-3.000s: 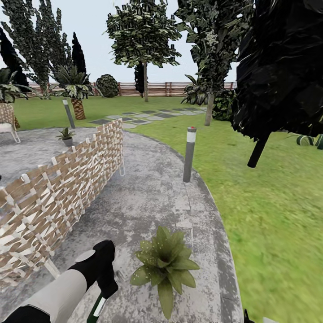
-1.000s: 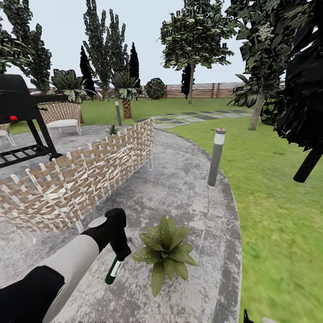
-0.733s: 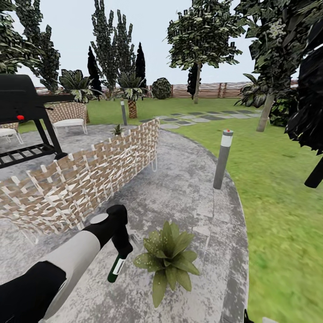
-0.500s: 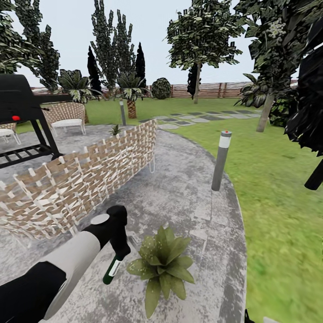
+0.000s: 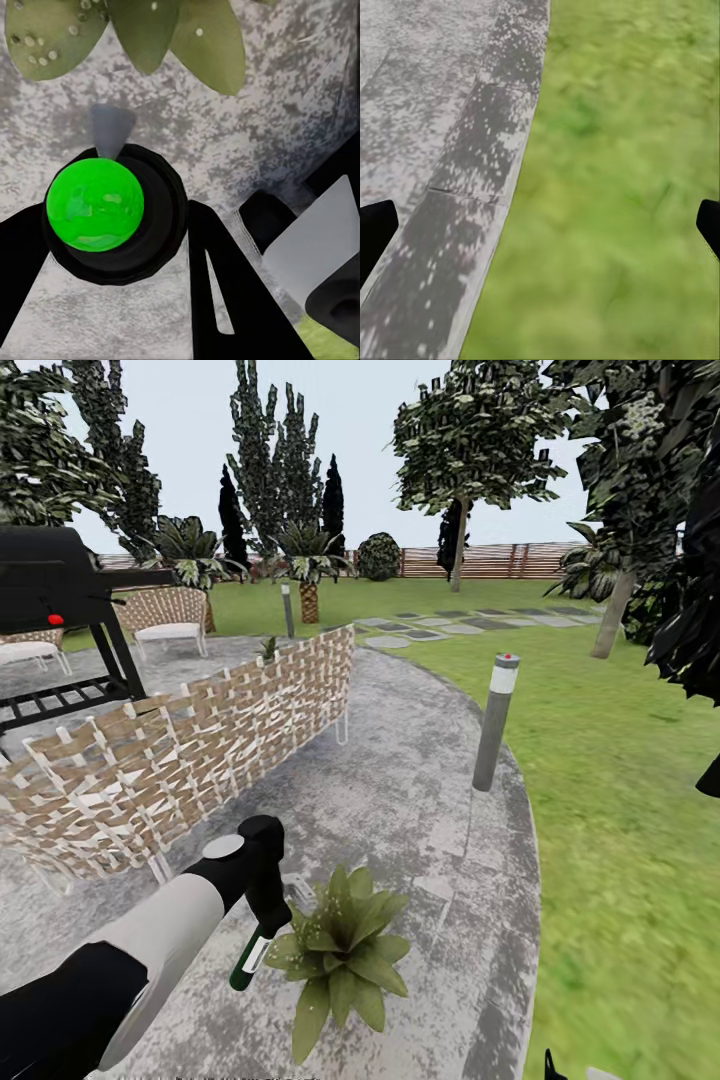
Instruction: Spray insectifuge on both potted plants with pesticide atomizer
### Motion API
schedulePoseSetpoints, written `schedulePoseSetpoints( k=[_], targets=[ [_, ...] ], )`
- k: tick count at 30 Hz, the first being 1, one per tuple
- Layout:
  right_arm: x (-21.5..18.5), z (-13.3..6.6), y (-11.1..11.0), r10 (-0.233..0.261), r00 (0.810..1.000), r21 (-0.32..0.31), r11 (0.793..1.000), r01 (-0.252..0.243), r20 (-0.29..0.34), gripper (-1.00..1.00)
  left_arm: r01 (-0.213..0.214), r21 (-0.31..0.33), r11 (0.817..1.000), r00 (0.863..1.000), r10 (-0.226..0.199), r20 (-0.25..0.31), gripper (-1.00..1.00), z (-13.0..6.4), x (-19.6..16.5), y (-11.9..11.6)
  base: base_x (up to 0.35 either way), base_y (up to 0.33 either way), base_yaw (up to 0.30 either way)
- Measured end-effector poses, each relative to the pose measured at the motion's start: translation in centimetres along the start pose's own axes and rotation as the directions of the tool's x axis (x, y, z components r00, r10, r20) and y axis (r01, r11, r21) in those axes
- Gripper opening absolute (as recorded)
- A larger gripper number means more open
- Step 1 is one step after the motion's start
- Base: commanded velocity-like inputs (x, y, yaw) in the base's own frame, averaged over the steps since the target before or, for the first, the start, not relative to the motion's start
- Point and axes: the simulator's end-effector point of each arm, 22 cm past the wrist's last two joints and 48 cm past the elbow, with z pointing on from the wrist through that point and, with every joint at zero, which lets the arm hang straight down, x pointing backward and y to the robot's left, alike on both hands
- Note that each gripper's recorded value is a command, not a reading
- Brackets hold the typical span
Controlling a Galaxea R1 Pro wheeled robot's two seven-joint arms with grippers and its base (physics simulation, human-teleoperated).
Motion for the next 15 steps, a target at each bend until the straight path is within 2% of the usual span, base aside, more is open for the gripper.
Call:
schedulePoseSetpoints(
  k=[10, 15],
  targets=[
    [-0.01, 0.0, 0.02, 0.0, 1.0, 0.0, 1.0, 0.0, 0.0, 1.0, 0.001, 0.0, 1.0, 1.0, -0.001, 0.0, -1.0, -0.01, 0.02, 0.02, 0.023, -0.27, 0.277],
    [-0.03, -0.01, 0.01, 0.0, 1.0, 0.0, 1.0, 0.0, 0.001, 1.0, 0.002, 0.001, 1.0, 1.0, -0.002, 0.001, -1.0, -0.04, -0.01, -0.03, 0.239, -0.184, 0.079]
  ],
)
